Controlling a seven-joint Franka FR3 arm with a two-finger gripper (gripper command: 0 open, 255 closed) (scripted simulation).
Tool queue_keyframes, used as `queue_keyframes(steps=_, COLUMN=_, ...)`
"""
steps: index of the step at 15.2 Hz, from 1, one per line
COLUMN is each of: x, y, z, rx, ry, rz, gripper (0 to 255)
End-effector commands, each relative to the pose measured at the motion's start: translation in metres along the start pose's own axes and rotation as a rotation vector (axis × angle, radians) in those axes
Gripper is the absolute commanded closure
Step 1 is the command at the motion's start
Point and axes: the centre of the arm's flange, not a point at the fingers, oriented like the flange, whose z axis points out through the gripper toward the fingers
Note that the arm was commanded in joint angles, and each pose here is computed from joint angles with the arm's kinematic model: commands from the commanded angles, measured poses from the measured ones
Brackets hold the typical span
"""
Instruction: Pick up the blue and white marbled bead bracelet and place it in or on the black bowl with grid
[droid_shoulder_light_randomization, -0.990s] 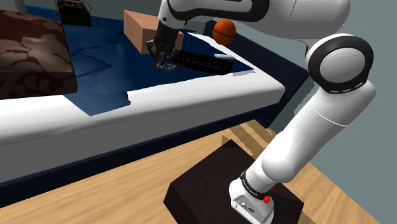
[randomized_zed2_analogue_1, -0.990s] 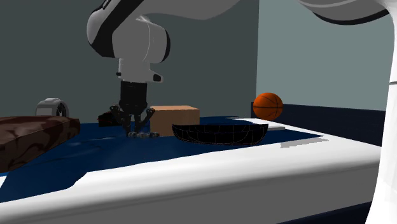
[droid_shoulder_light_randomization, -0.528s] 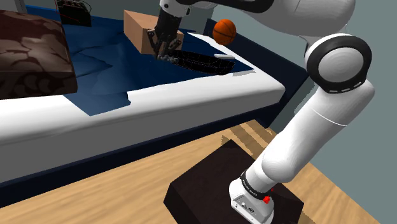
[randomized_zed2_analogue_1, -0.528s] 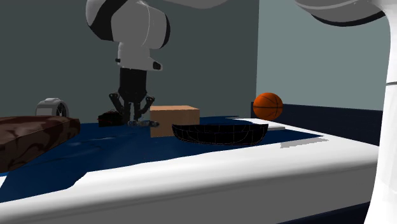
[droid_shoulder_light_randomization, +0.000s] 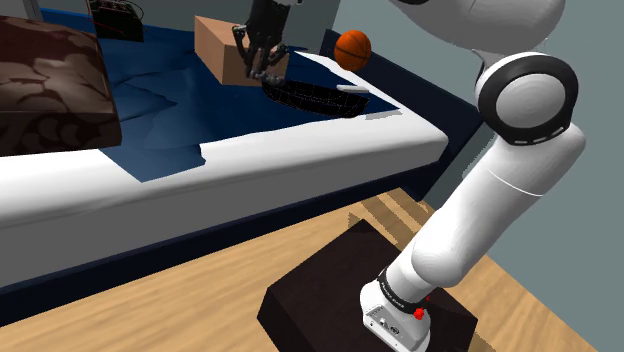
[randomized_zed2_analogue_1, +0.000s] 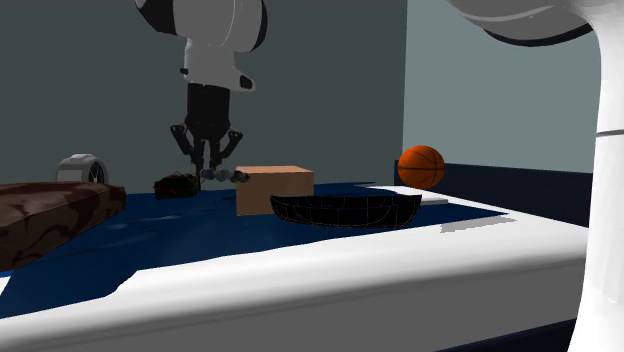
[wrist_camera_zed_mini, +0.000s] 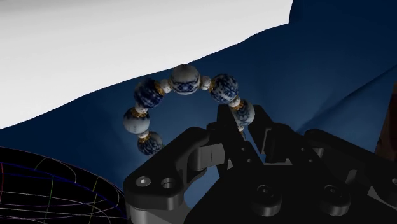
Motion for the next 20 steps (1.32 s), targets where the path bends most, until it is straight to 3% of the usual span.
queue_keyframes(steps=1, x=0.008, y=0.011, z=-0.003, rx=0.000, ry=0.000, rz=0.000, gripper=255)
queue_keyframes(steps=20, x=0.150, y=0.217, z=-0.015, rx=0.000, ry=0.000, rz=0.000, gripper=255)
